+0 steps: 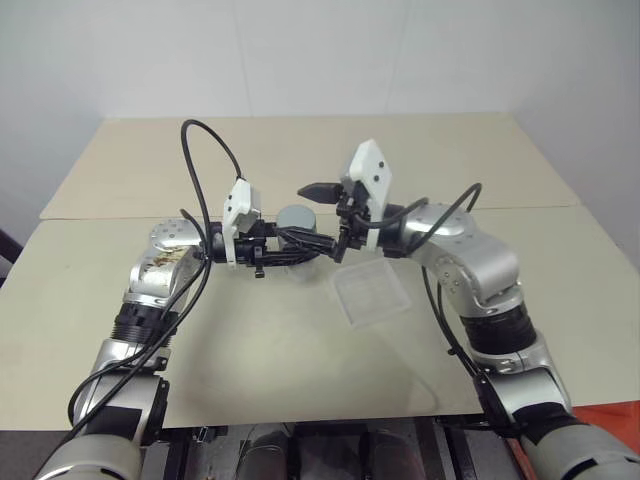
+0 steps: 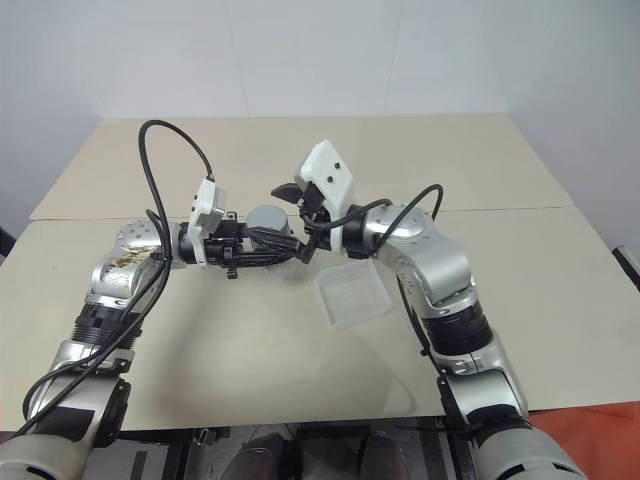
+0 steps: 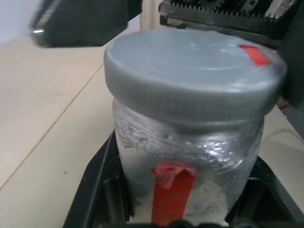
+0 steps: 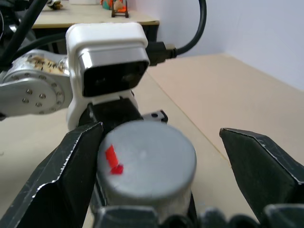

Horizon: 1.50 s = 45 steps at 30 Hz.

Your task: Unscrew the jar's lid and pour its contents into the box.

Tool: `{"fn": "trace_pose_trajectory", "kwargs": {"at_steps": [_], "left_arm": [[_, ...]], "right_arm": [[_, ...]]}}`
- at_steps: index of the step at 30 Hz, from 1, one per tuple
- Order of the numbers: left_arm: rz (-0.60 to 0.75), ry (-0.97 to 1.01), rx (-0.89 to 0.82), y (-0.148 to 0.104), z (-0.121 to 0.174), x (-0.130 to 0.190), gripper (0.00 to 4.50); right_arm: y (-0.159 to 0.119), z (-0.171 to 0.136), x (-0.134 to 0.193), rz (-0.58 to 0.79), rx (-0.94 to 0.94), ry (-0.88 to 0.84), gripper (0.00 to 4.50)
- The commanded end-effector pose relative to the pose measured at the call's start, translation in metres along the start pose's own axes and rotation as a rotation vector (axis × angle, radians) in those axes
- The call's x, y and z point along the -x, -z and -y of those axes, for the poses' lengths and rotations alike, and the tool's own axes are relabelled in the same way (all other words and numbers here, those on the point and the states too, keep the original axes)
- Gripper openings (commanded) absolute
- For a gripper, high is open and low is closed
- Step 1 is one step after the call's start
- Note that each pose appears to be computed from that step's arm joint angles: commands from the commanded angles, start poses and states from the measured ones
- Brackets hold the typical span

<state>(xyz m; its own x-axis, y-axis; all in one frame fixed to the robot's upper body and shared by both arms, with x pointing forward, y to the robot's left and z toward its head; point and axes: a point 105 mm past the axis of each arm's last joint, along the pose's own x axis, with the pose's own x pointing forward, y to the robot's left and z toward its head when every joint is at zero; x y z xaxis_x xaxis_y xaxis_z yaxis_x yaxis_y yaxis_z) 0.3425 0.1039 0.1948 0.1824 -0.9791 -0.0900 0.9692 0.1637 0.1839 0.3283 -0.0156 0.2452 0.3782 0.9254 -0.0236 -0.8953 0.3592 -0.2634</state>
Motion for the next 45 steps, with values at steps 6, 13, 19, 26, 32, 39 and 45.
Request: {"fn": "trace_pose_trajectory", "kwargs": {"at_steps": [6, 13, 19, 26, 32, 39, 45], "left_arm": [[0.021, 0.016, -0.081, -0.019, 0.004, 0.015, 1.93], [0.014, 0.012, -0.074, -0.017, 0.007, 0.020, 1.93], [0.008, -0.017, -0.074, -0.016, 0.001, 0.017, 1.93], [0.032, -0.012, -0.078, -0.019, -0.005, 0.001, 1.93], [0.046, 0.011, -0.081, -0.022, -0.003, -0.005, 1.93], [0.045, 0.013, -0.081, -0.022, -0.002, -0.001, 1.93], [0.033, 0.004, -0.077, -0.019, 0.000, 0.006, 1.93]], "right_arm": [[0.000, 0.045, 0.042, -0.020, 0.005, 0.217, 4.49], [0.001, 0.048, 0.054, -0.020, 0.003, 0.237, 4.49], [-0.015, 0.024, 0.052, 0.045, 0.012, 0.106, 4.49], [-0.036, -0.014, 0.021, 0.112, 0.050, -0.067, 4.49], [-0.031, -0.009, -0.007, 0.065, 0.084, -0.035, 4.49], [-0.024, 0.006, -0.012, 0.027, 0.081, 0.022, 4.49], [-0.021, 0.019, 0.011, 0.025, 0.071, 0.060, 4.49]]}}
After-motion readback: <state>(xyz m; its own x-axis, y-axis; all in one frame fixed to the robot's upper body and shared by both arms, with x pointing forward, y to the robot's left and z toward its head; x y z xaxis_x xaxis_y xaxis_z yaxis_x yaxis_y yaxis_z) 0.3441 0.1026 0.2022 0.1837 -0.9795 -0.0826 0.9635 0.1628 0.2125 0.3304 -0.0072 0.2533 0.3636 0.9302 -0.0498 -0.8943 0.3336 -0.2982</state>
